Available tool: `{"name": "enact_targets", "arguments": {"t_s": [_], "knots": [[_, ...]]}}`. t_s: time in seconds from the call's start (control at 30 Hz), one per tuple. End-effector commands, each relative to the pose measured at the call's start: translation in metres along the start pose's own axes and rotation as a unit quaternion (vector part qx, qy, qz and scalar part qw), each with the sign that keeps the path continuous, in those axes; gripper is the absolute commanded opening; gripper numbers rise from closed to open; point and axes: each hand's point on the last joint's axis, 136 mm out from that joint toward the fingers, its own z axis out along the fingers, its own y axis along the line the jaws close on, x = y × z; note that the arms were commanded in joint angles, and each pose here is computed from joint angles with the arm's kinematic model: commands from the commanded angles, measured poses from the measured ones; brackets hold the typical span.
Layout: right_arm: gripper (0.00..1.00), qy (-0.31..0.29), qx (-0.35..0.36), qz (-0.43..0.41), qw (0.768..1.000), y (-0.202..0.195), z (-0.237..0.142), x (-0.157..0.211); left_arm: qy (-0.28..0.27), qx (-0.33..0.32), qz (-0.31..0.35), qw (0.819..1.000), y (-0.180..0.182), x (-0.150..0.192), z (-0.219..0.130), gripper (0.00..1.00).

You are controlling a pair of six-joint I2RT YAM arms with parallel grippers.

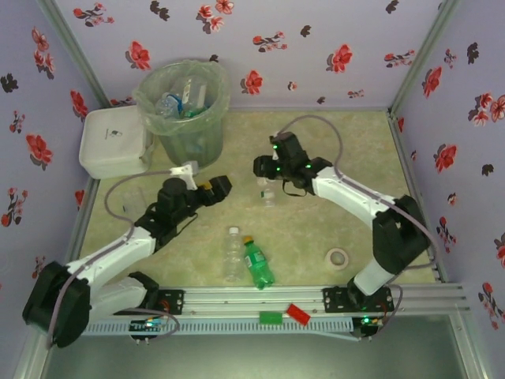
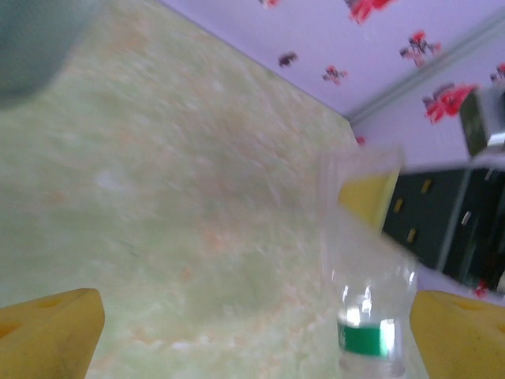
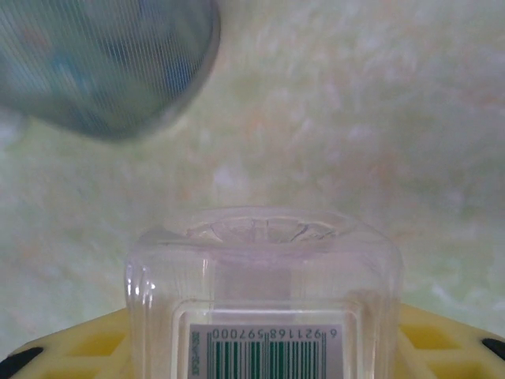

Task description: Put the plastic bottles in the bin

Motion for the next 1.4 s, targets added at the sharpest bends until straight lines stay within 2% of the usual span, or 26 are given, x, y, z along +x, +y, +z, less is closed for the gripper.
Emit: {"name": "enact_targets", "arguments": {"t_s": [0.0,0.23,0.33,0.5,0.57,0.7,0.77,0.8,0.83,0.87,1.0,1.1,1.13,1.23,1.37], "knots": [[0.52,-0.036,-0.074,0.066,0.994,0.016,-0.016,-0.017,-0.026,0.06,0.004,0.998,-0.046,-0.004,0.021,1.0],[0.51,-0.054,-0.104,0.099,0.988,0.015,-0.039,-0.027,0.049,0.152,0.017,0.987,-0.109,0.051,0.067,1.0],[0.51,-0.059,-0.107,0.098,0.988,0.015,-0.047,-0.026,0.065,0.167,0.004,0.984,-0.113,0.06,0.078,0.99],[0.51,-0.067,-0.1,0.104,0.987,0.009,-0.054,-0.023,0.087,0.173,0.005,0.981,-0.115,0.071,0.087,0.89],[0.51,-0.065,-0.101,0.101,0.987,0.011,-0.056,-0.023,0.092,0.172,0.01,0.981,-0.115,0.074,0.088,0.82],[0.52,-0.059,-0.098,0.095,0.989,0.01,-0.054,-0.021,0.095,0.172,0.016,0.98,-0.116,0.077,0.089,0.62],[0.54,-0.061,-0.098,0.097,0.989,0.009,-0.054,-0.021,0.096,0.174,0.018,0.98,-0.117,0.079,0.089,0.49],[0.55,-0.062,-0.099,0.098,0.988,0.009,-0.053,-0.021,0.097,0.175,0.019,0.98,-0.119,0.079,0.089,0.39],[0.57,-0.063,-0.101,0.098,0.988,0.01,-0.053,-0.022,0.096,0.176,0.019,0.979,-0.119,0.078,0.088,0.32],[0.59,-0.064,-0.103,0.098,0.988,0.011,-0.054,-0.023,0.097,0.176,0.02,0.979,-0.119,0.078,0.088,0.29],[0.69,-0.076,-0.111,0.093,0.987,0.017,-0.063,-0.033,0.094,0.174,0.031,0.98,-0.122,0.073,0.083,0.29],[0.94,-0.093,-0.108,0.087,0.986,0.018,-0.076,-0.045,0.081,0.162,0.047,0.982,-0.122,0.064,0.078,0.24],[0.99,-0.101,-0.106,0.085,0.986,0.018,-0.081,-0.049,0.076,0.157,0.056,0.983,-0.122,0.06,0.075,0.22],[1.0,-0.123,-0.092,0.084,0.985,0.009,-0.097,-0.058,0.063,0.138,0.085,0.985,-0.122,0.046,0.07,0.17],[1.0,-0.148,-0.059,0.096,0.983,-0.012,-0.114,-0.059,0.05,0.118,0.119,0.985,-0.124,0.023,0.062,0.05]]}}
